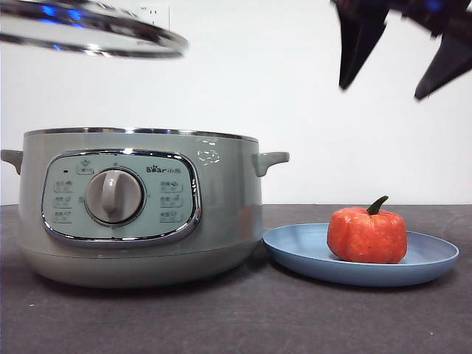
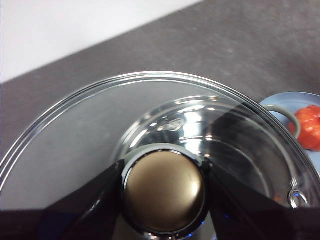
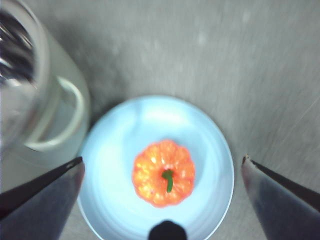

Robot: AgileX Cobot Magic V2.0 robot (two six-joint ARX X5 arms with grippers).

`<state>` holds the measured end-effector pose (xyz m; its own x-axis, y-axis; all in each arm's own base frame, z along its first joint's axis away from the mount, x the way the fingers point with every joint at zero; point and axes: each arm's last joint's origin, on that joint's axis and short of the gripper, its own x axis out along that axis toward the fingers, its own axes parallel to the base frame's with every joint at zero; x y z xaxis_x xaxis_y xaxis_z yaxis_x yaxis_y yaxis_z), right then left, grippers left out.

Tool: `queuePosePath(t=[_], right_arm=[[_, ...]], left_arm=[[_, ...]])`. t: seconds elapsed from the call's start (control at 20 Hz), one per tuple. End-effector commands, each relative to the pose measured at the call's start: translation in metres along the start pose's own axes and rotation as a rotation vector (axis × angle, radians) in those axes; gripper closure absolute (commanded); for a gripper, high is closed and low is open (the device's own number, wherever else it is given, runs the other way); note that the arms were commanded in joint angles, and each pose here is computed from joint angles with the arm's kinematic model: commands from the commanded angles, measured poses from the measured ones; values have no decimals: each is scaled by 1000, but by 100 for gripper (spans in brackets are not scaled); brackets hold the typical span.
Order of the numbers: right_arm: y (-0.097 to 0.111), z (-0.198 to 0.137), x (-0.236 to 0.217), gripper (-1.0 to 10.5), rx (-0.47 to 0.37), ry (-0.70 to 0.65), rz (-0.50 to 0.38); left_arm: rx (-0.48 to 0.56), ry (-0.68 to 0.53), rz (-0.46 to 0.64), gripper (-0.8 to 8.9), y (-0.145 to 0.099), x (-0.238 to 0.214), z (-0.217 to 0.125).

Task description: Take the pumpkin out from the steamer,put the pumpkin in the blue plate,close the lid

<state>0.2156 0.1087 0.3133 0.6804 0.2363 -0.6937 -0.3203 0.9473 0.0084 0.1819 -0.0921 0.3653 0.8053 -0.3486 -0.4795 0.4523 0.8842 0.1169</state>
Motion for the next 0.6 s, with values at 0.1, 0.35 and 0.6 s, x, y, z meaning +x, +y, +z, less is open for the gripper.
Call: queuePosePath(t=[0.1, 0.35, 0.6], right_arm=[[-2, -2, -22, 411, 10, -68, 5], [-5, -4, -45, 411, 31, -138, 11], [-7, -7, -54, 411, 35, -139, 11]], left_arm=[[-28, -31, -80, 822, -3, 22, 7], [-30, 38, -150, 822, -8, 63, 3], [-31, 91, -155, 822, -10, 95, -4]])
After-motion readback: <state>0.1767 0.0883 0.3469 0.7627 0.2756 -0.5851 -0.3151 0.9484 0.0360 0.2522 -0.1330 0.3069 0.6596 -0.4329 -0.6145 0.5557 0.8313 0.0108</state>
